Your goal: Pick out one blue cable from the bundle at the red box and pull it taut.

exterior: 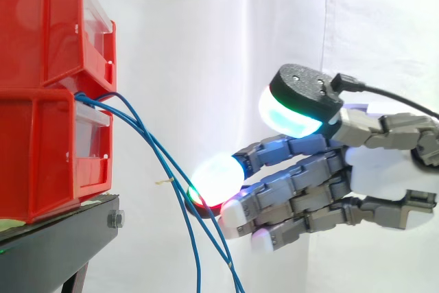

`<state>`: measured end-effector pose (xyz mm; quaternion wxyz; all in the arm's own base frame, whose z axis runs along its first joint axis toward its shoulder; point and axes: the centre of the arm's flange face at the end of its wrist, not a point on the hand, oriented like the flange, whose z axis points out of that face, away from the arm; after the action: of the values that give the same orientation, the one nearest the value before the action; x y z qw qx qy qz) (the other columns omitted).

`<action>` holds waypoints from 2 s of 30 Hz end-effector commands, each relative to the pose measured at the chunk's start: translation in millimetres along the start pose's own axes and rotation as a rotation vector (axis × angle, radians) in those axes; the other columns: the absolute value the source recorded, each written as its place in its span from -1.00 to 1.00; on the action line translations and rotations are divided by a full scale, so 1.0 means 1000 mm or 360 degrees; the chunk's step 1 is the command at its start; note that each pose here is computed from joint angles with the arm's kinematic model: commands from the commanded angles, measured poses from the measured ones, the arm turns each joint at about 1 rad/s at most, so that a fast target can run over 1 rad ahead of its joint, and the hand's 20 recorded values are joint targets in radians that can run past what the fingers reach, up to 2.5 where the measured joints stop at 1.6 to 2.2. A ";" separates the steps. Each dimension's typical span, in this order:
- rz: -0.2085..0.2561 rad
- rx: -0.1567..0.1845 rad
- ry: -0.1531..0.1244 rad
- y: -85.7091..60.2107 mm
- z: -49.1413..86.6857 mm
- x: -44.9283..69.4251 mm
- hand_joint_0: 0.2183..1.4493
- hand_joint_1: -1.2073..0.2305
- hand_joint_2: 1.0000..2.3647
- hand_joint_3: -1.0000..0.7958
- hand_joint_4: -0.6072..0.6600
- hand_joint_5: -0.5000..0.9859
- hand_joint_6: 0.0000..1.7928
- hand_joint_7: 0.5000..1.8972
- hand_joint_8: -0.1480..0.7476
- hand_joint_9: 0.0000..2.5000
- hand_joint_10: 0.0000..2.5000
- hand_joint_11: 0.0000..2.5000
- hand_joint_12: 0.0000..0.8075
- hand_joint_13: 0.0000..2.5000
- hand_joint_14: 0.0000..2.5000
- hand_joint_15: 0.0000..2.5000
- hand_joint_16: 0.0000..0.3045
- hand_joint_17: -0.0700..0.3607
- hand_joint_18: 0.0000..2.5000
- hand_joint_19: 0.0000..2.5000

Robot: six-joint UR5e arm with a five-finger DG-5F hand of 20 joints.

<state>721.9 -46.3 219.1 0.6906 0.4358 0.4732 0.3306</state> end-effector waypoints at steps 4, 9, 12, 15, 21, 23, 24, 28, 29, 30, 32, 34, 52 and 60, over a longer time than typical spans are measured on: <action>0.0009 -0.0024 -0.0001 -0.003 0.009 0.005 -0.39 -0.13 -0.99 -0.37 0.43 -0.54 -0.44 -0.67 0.01 -0.38 -0.99 -0.77 0.00 -0.56 -0.99 -0.83 -0.61 -0.05 -0.66 -0.57; 0.0011 -0.0010 -0.0002 -0.008 0.009 0.003 -0.39 -0.12 -0.99 -0.37 0.44 -0.54 -0.44 -0.66 0.02 -0.38 -0.99 -0.77 0.00 -0.56 -0.99 -0.82 -0.61 -0.05 -0.66 -0.57; 0.0027 -0.0006 0.0000 -0.013 0.009 0.002 -0.39 -0.12 -0.99 -0.37 0.44 -0.54 -0.44 -0.66 0.01 -0.38 -0.99 -0.77 0.00 -0.56 -0.99 -0.82 -0.61 -0.05 -0.65 -0.57; 0.0054 -0.0013 0.0019 -0.027 0.011 0.009 -0.39 -0.12 -0.99 -0.37 0.44 -0.54 -0.44 -0.66 0.01 -0.38 -0.99 -0.77 0.00 -0.56 -0.99 -0.82 -0.61 -0.05 -0.65 -0.57; 0.0085 -0.0040 0.0046 -0.030 0.014 0.022 -0.39 -0.13 -0.99 -0.37 0.45 -0.54 -0.44 -0.64 0.01 -0.38 -0.99 -0.77 0.00 -0.56 -0.99 -0.82 -0.61 -0.05 -0.64 -0.57; 0.0080 -0.0063 0.0059 -0.027 0.018 0.024 -0.39 -0.13 -0.99 -0.38 0.44 -0.54 -0.44 -0.63 0.01 -0.38 -0.99 -0.77 0.01 -0.56 -0.99 -0.82 -0.61 -0.05 -0.64 -0.57; 0.0087 -0.0076 0.0070 -0.031 0.022 0.029 -0.39 -0.13 -0.99 -0.37 0.44 -0.53 -0.44 -0.63 0.02 -0.38 -0.99 -0.77 0.01 -0.56 -0.99 -0.82 -0.61 -0.05 -0.64 -0.57; 0.0117 -0.0122 0.0100 -0.031 0.037 0.041 -0.39 -0.13 -0.99 -0.38 0.45 -0.53 -0.44 -0.62 0.01 -0.38 -0.99 -0.77 0.01 -0.56 -0.99 -0.82 -0.61 -0.05 -0.64 -0.56; 0.0128 -0.0128 0.0110 -0.031 0.038 0.043 -0.39 -0.13 -0.99 -0.37 0.45 -0.53 -0.44 -0.62 0.01 -0.38 -0.99 -0.77 0.01 -0.56 -0.99 -0.82 -0.61 -0.05 -0.63 -0.56; 0.0133 -0.0130 0.0120 -0.030 0.037 0.046 -0.39 -0.13 -0.99 -0.37 0.45 -0.53 -0.44 -0.61 0.01 -0.38 -0.99 -0.77 0.01 -0.55 -0.99 -0.82 -0.61 -0.05 -0.63 -0.56; 0.0138 -0.0133 0.0149 -0.030 0.036 0.048 -0.38 -0.13 -0.99 -0.38 0.45 -0.53 -0.44 -0.60 0.01 -0.38 -0.99 -0.77 0.01 -0.55 -0.99 -0.82 -0.61 -0.05 -0.63 -0.56; 0.0153 -0.0141 0.0169 -0.029 0.036 0.049 -0.38 -0.13 -0.99 -0.38 0.45 -0.53 -0.44 -0.58 0.01 -0.38 -0.99 -0.77 0.00 -0.55 -0.99 -0.82 -0.61 -0.05 -0.63 -0.56; 0.0235 -0.0171 0.0254 -0.030 0.037 0.046 -0.37 -0.12 -0.99 -0.35 0.46 -0.50 -0.44 -0.41 0.01 -0.36 -0.99 -0.75 0.01 -0.54 -0.99 -0.81 -0.61 -0.05 -0.62 -0.55; 0.0240 -0.0173 0.0246 -0.032 0.038 0.042 -0.34 -0.10 -0.99 -0.31 0.40 -0.47 -0.44 -0.25 0.01 -0.36 -0.99 -0.74 0.01 -0.54 -0.99 -0.80 -0.61 -0.06 -0.62 -0.55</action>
<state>773.1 -33.1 180.6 0.6471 0.4054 0.4736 0.4388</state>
